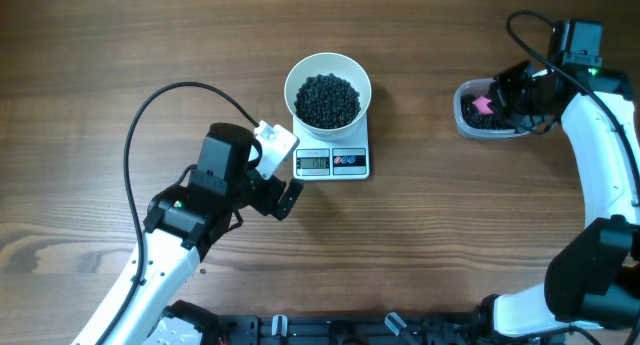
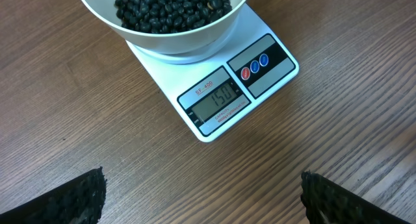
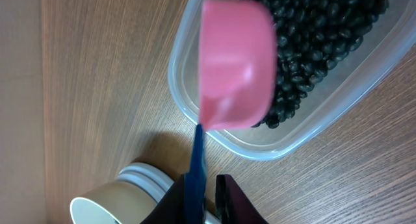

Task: Scoop item into bowl and weigh 150g on scale
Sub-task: 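Lower the pink scoop into the tub and open the right gripper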

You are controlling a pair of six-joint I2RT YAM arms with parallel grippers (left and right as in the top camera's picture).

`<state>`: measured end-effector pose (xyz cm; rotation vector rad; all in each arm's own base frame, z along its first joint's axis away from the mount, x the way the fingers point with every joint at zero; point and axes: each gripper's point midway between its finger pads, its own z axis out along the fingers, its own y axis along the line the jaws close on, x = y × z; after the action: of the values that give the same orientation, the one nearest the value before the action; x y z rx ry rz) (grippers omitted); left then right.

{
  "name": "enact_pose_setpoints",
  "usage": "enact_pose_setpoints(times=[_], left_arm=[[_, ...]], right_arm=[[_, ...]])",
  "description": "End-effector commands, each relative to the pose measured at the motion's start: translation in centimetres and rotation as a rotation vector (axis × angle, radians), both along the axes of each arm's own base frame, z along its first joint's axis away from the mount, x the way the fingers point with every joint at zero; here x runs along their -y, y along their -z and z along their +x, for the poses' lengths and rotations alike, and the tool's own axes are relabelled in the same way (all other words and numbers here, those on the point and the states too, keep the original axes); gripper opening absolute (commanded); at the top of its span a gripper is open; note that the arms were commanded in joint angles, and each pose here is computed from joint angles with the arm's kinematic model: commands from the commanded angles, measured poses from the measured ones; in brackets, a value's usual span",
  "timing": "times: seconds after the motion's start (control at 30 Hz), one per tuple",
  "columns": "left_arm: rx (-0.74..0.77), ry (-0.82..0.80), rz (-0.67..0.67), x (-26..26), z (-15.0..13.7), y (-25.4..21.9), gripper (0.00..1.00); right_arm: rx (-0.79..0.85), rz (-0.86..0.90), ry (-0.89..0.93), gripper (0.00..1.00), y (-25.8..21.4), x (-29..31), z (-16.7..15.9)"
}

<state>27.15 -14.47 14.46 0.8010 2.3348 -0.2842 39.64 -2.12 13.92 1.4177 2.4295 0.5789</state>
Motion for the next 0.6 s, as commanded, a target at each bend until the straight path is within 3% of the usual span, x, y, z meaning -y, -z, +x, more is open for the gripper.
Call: enact_pose_setpoints(times=[0.0,0.27,0.43,0.57], left_arm=[[-0.004,0.005,0.003,-0.1,0.0,0.2,1.00],[-0.004,0.006,0.003,-0.1,0.0,0.2,1.00],[-0.004,0.006,0.003,-0.1,0.0,0.2,1.00],[-0.004,0.006,0.003,-0.1,0.0,0.2,1.00]], right_arm=[[0.001,-0.021,0.019,0.18,0.0,0.6,-0.1],[-0.028,-0.012,0.017,0.19,1.1,0.6,0.0],[-0.070,0.002,0.014,0.37,1.4,0.3,-1.0],[-0.112,0.018,0.011,0.42,1.7,-0.1,-2.0]])
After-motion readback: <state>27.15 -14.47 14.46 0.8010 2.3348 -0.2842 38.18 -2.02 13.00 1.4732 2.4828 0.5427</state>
